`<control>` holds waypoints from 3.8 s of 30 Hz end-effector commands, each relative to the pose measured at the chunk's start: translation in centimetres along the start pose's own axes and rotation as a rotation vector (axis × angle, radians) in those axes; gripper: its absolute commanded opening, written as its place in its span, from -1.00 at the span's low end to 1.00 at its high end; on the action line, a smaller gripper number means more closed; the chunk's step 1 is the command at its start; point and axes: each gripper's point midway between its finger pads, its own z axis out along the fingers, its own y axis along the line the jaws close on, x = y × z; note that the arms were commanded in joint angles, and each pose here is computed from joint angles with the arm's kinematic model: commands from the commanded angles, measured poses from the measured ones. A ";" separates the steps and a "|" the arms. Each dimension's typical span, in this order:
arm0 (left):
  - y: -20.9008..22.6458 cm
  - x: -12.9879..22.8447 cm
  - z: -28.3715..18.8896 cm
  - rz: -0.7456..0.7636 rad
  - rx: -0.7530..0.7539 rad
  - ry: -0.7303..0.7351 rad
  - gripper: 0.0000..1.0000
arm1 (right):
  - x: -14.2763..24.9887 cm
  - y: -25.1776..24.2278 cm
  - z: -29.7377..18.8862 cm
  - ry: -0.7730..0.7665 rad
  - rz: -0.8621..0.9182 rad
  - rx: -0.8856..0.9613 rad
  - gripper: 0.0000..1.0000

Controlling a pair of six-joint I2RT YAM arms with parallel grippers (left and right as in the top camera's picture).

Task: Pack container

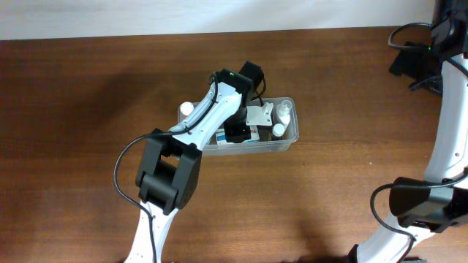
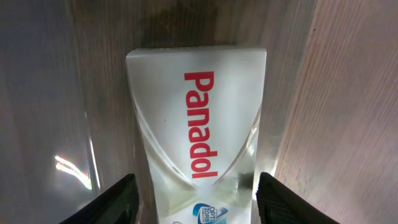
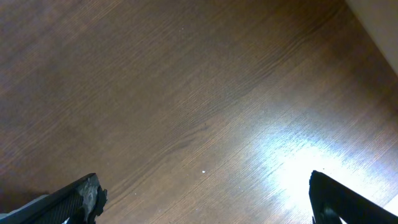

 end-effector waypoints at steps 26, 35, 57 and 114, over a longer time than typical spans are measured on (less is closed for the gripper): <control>3.9 -1.6 -11.6 -0.213 -0.140 -0.144 0.21 | -0.3 -0.5 -0.4 -0.018 0.008 0.012 0.97; 6.8 2.2 -21.0 -0.646 -0.288 -0.281 0.53 | -0.3 -0.5 -0.4 -0.018 0.008 0.012 0.97; 2.2 13.0 -41.1 -1.061 -0.743 -0.575 0.99 | -0.3 -0.5 -0.4 -0.018 0.008 0.012 0.97; -11.1 25.0 -16.1 -1.087 -1.139 -1.083 0.99 | -0.3 -0.5 -0.4 -0.017 0.008 0.012 0.96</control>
